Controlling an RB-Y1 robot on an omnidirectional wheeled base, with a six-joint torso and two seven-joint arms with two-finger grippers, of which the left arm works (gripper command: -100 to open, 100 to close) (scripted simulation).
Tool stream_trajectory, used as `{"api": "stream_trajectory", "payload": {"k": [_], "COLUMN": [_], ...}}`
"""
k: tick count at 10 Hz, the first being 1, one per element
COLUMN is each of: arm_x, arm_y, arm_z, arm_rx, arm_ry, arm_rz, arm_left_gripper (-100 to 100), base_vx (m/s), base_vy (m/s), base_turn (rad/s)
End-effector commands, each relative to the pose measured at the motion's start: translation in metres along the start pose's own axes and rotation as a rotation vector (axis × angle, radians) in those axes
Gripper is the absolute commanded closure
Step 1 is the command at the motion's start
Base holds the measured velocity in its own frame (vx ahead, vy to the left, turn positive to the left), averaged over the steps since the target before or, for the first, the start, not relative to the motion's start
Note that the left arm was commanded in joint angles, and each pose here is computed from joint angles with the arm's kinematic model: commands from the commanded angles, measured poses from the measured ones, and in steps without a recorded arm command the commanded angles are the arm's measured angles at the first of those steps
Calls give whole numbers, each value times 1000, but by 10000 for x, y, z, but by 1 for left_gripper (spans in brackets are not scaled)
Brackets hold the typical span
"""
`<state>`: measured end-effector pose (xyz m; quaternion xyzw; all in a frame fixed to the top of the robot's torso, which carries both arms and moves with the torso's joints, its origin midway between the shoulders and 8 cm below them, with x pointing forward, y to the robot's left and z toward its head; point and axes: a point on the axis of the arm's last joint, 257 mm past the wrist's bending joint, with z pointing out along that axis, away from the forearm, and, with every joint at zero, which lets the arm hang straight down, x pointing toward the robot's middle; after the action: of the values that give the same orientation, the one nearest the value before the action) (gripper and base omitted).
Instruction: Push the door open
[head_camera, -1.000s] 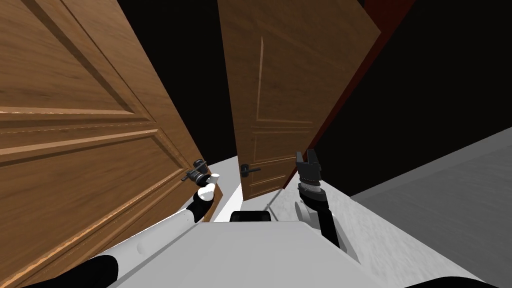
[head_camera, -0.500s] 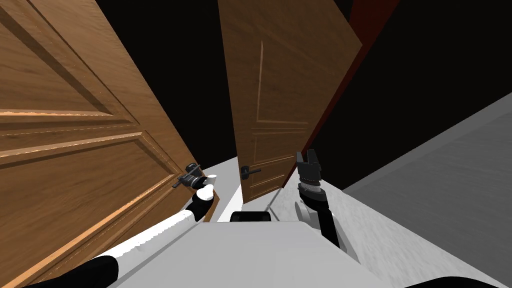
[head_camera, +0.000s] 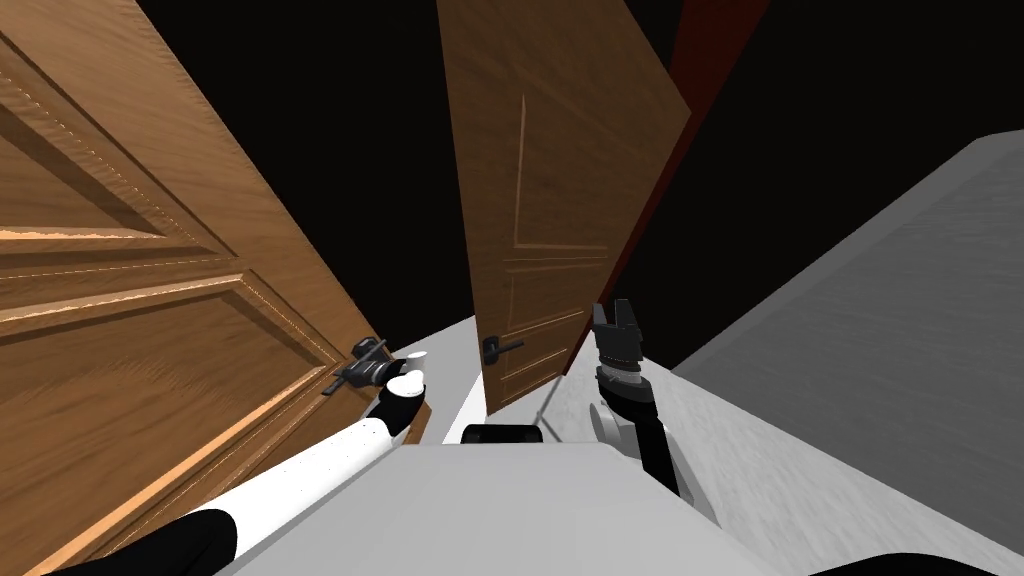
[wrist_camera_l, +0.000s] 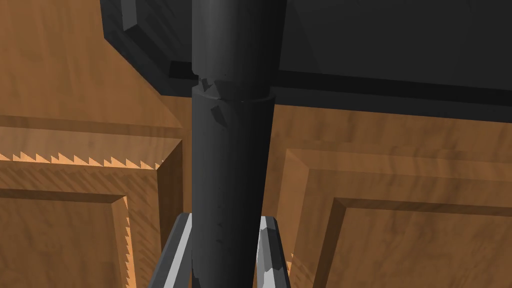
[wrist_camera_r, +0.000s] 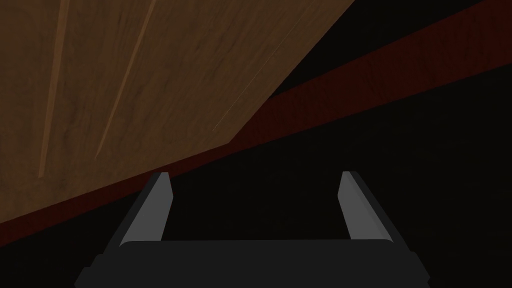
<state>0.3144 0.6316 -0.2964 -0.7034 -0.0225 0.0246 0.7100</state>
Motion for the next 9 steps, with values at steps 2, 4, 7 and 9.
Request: {"api": "stream_trajectory", "payload": {"k": [2,4,7,9], "arm_x": [-87,-433,-631,-917], "arm_y": [10,-3,-12,-21], "arm_z": [22,160,225,298], "arm_rx": [-6,-4,-3,-4], "arm_ry": [-30,-137,-199,-290], "arm_rz": [5,5,4,2], "arm_left_gripper": [100,100,100,100], "base_vx": [20,-7,-4,-25], "base_vy": [64,157,116,197], "base_turn": [-77,-197,-77,-242]}}
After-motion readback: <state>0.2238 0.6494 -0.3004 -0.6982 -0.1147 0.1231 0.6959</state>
